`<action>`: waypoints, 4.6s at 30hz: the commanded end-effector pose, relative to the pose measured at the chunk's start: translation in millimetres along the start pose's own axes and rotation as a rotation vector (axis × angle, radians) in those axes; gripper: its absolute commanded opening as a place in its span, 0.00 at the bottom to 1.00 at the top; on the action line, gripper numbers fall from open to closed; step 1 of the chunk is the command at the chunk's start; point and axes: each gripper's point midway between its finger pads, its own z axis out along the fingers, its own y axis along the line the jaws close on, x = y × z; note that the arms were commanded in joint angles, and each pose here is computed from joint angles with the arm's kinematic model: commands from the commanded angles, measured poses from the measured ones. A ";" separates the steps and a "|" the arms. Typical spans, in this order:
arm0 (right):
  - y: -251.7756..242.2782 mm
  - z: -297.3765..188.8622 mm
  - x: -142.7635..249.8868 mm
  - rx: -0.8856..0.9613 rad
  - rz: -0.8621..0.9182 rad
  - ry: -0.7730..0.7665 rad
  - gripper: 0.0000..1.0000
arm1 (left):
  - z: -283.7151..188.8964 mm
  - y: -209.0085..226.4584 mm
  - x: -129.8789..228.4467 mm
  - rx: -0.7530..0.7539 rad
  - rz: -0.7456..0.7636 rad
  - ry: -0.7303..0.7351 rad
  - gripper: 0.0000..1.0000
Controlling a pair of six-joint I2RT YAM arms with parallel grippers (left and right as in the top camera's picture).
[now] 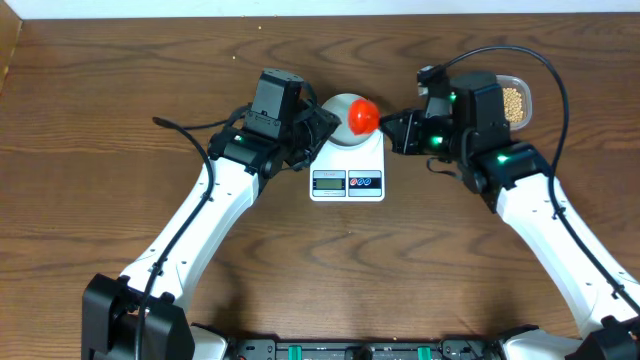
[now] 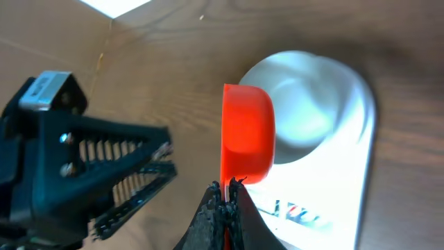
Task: Scoop item into bowl and weigh 50g on scale
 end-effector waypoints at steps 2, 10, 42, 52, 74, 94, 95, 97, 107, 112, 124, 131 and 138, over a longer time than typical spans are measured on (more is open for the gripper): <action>8.6 -11.4 -21.7 -0.090 -0.118 -0.042 0.01 | -6.0 -8.1 -3.6 0.015 0.309 -0.025 0.54; 7.2 -40.9 -42.1 -0.265 -0.123 -0.063 0.01 | -6.1 -9.7 -4.5 0.017 0.567 -0.032 0.60; -96.2 -149.3 -102.9 0.241 -0.044 -0.172 0.01 | -5.5 -7.1 51.3 -0.024 1.064 0.101 0.76; -111.0 -155.6 -98.6 0.306 -0.075 -0.155 0.01 | 8.8 7.2 88.0 -0.080 1.130 0.181 0.75; -123.5 -157.1 -85.1 0.370 -0.060 -0.105 0.01 | 100.5 65.2 113.2 -0.212 1.105 0.342 0.70; -124.3 -157.1 -82.4 0.374 -0.053 -0.096 0.01 | 120.5 85.8 99.0 -0.306 1.115 0.306 0.67; -124.4 -157.0 -82.3 0.374 -0.053 -0.096 0.01 | 120.6 85.7 99.0 -0.306 1.115 0.306 0.67; -124.4 -156.9 -82.1 0.374 -0.052 -0.095 0.01 | 121.0 85.8 98.9 -0.306 1.119 0.306 0.67; -124.6 -156.8 -80.3 0.374 -0.047 -0.089 0.01 | 128.7 91.3 99.0 -0.312 1.128 0.314 0.67; -124.6 -156.8 -80.3 0.374 -0.047 -0.089 0.01 | 128.8 91.7 98.1 -0.315 1.127 0.312 0.67; -124.6 -156.8 -80.2 0.374 -0.047 -0.088 0.01 | 128.4 93.6 93.1 -0.339 1.132 0.293 0.67; -124.6 -156.8 -80.2 0.374 -0.047 -0.088 0.01 | 128.3 94.3 90.1 -0.351 1.135 0.280 0.67; -124.7 -156.7 -80.2 0.374 -0.047 -0.088 0.01 | 128.3 94.1 90.5 -0.350 1.135 0.281 0.67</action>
